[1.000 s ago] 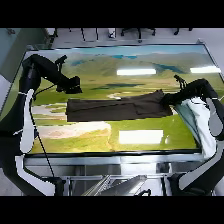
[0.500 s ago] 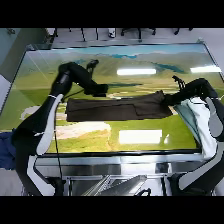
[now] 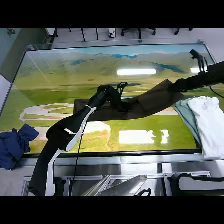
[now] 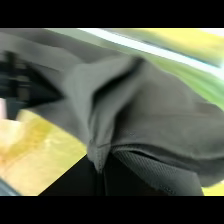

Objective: Fold the shirts.

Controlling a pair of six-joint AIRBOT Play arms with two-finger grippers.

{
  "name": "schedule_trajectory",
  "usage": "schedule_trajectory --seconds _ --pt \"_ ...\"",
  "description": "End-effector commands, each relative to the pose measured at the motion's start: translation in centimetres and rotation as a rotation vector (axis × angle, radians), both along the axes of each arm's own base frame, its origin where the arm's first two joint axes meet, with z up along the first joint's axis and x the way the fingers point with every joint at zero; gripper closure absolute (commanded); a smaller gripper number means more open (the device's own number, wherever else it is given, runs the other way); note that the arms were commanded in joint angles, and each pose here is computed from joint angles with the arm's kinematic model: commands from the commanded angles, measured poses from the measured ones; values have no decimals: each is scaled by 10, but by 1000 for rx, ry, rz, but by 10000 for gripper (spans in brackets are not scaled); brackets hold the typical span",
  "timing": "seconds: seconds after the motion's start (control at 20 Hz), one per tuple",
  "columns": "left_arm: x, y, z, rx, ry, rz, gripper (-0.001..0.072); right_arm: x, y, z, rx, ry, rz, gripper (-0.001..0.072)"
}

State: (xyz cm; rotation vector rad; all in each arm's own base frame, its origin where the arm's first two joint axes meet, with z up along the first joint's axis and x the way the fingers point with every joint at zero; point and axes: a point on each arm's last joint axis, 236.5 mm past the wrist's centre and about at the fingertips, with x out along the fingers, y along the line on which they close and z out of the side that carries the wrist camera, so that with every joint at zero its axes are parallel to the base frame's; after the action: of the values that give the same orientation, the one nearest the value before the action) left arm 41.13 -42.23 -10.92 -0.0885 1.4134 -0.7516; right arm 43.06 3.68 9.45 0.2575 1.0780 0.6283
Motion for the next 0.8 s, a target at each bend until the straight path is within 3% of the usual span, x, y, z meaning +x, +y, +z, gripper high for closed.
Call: schedule_trajectory --seconds 0.0,0.25,0.45,0.6,0.75 --pt "-6 -38 4 -139 58 43 691 -21 12 45 -9 -82 29 699" --pt "2 -30 76 -225 31 47 692 -20 11 45 -5 -68 9 699" --pt "21 36 212 -305 -130 55 692 -20 34 47 23 -55 24 699" --pt "28 104 312 -356 -295 124 692 -9 104 55 48 -120 89 698" --pt "22 150 374 -379 -439 166 692 -3 234 57 114 -255 193 698"
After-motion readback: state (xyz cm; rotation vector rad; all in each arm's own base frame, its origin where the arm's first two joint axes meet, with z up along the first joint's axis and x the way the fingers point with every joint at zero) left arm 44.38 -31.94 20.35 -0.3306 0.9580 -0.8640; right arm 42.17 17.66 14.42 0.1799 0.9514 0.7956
